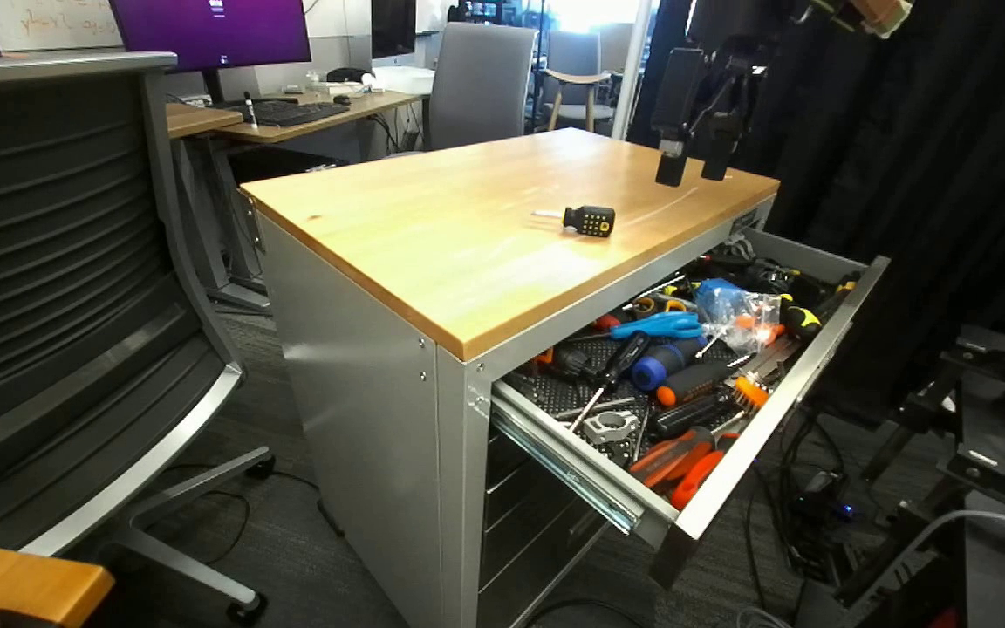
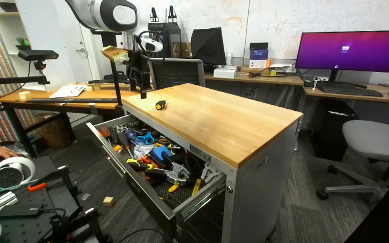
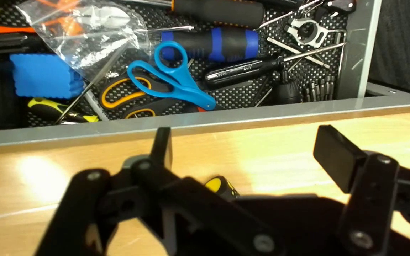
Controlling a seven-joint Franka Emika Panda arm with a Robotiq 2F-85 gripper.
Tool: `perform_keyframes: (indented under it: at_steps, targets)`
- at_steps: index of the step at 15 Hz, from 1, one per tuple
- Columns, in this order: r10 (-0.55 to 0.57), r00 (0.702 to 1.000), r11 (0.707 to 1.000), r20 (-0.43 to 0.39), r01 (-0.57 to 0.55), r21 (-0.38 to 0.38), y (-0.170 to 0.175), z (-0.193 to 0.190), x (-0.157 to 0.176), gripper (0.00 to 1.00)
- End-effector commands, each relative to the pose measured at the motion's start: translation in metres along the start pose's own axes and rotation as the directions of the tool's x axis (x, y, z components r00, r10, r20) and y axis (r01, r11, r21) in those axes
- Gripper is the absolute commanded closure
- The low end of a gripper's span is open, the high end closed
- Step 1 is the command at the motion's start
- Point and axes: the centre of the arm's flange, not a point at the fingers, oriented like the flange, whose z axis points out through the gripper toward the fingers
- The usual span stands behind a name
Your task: Put the screwdriver in the open drawer and then close the drawer
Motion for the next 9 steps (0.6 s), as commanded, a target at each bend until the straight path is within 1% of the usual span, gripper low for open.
perform_keyframes:
  at_steps: [1, 4, 7, 9]
  targets:
    - [0.009, 0.999, 0.998, -0.045, -0.012, -0.064, -0.0111, -0.0015, 0.0193, 0.00]
    - [0.008, 0.996, 0.988, -0.089, -0.022, -0.153, -0.0082, -0.0055, 0.0244, 0.00]
    - [0.009, 0.995, 0.970, -0.101, -0.033, -0.239, -0.0036, -0.0096, 0.0271, 0.00]
    - [0.010, 0.995, 0.961, -0.099, -0.037, -0.274, -0.0016, -0.0102, 0.0282, 0.00]
